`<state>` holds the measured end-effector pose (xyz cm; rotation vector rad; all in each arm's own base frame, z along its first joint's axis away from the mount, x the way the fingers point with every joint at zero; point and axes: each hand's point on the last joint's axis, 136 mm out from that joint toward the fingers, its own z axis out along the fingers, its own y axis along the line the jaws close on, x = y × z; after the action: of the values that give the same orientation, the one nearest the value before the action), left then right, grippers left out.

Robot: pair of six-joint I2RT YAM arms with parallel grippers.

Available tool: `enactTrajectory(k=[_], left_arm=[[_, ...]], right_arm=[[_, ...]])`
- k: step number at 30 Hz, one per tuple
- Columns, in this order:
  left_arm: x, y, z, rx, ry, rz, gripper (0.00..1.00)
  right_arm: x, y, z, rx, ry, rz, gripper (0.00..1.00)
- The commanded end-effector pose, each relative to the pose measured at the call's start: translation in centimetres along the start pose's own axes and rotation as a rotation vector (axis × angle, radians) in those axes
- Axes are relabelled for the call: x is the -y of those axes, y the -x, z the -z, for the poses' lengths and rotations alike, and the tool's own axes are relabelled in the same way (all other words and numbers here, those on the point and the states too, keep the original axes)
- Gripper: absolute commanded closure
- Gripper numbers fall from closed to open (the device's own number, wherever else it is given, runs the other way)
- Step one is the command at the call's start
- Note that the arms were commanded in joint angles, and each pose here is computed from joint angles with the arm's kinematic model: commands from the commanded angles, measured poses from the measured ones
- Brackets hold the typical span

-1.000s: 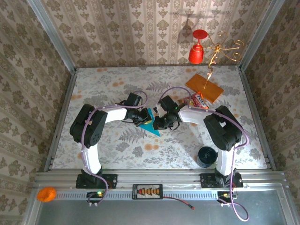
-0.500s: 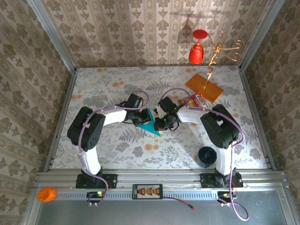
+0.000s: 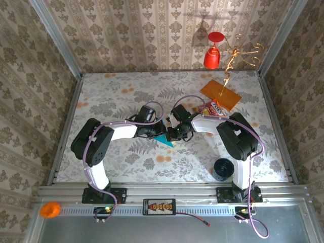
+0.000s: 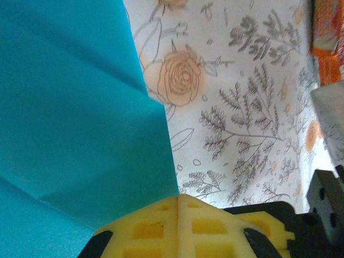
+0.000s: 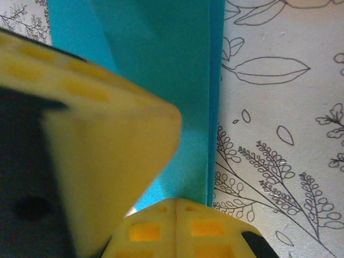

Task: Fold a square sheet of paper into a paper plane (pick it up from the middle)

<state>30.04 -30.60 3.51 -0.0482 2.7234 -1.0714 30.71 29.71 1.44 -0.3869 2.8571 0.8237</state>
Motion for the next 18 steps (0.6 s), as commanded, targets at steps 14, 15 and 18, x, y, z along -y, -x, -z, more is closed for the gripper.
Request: enactTrajectory(k=[14,15,18], left_arm=[[-4.0,1.7,-0.1,0.042,0.087,0.001,0.97],[-4.3,2.0,0.0,0.045,0.092,0.000,0.97],[-5.1,3.2,0.6,0.057,0.109,-0.002,0.97]], right_arm=[[6.6,-6.1,-1.6,-0.185,-0.236,-0.103,1.00],[6.9,-6.5,-1.6,-0.193,-0.247,-0.106,1.00],[7.6,-7.2,-1.4,-0.209,-0.279,-0.113,1.00]])
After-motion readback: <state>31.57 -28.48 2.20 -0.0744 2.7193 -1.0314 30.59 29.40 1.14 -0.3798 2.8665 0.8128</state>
